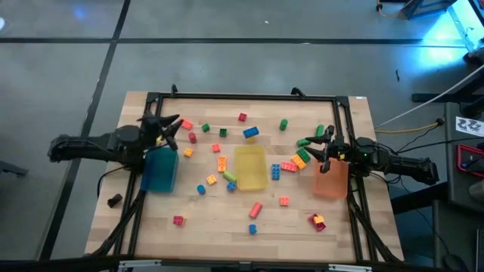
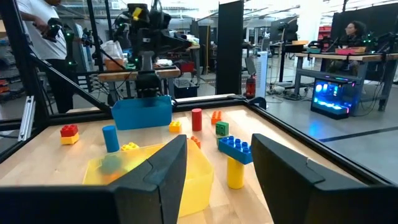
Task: Sort blocks by size
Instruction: Put the red cylindrical block into the blue bin
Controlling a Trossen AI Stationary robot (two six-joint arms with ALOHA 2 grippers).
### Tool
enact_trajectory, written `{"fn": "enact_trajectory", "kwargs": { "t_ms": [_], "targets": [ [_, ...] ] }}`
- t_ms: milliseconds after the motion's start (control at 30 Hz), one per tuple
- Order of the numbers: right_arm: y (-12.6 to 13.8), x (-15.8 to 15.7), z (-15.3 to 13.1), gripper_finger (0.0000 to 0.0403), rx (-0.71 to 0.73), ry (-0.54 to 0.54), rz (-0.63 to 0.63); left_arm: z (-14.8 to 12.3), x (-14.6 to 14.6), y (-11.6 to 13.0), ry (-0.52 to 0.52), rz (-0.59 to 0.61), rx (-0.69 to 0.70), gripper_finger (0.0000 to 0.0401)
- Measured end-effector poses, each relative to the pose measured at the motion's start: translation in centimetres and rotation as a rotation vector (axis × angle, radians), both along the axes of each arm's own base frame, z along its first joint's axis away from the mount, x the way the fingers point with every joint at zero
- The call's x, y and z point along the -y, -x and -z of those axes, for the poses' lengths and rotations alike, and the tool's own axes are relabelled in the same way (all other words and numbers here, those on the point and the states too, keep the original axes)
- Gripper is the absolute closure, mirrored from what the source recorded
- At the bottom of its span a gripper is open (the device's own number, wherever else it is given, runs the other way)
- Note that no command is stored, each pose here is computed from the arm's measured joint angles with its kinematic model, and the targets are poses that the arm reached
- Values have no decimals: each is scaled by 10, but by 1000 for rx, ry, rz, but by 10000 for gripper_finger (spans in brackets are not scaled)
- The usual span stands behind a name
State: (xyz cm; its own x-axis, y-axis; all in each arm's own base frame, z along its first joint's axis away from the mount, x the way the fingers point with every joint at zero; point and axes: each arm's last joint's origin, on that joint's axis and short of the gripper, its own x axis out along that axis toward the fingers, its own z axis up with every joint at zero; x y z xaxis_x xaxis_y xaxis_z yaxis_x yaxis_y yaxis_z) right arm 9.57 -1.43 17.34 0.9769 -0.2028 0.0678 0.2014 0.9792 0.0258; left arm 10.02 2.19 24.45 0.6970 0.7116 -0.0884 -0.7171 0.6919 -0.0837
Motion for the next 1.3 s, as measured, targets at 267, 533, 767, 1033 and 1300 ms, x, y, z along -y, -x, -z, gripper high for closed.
{"fn": "enact_trajectory", "kwargs": {
  "t_ms": [267,533,767,1033,1300],
  "targets": [
    [0,0,0,221,0,0,0,-25,-22,-25,270,-193,-182,287],
    [0,0,1,221,-7,-1,0,-24,-50,-60,599,-142,-504,287],
    [0,0,1,221,-7,-2,0,1,-72,-80,640,-143,-746,287],
    [0,0,1,221,-7,-2,0,19,-83,-89,645,-107,-885,287],
    [0,0,1,221,-7,-2,0,35,-93,-93,805,-87,-872,287]
  ]
}}
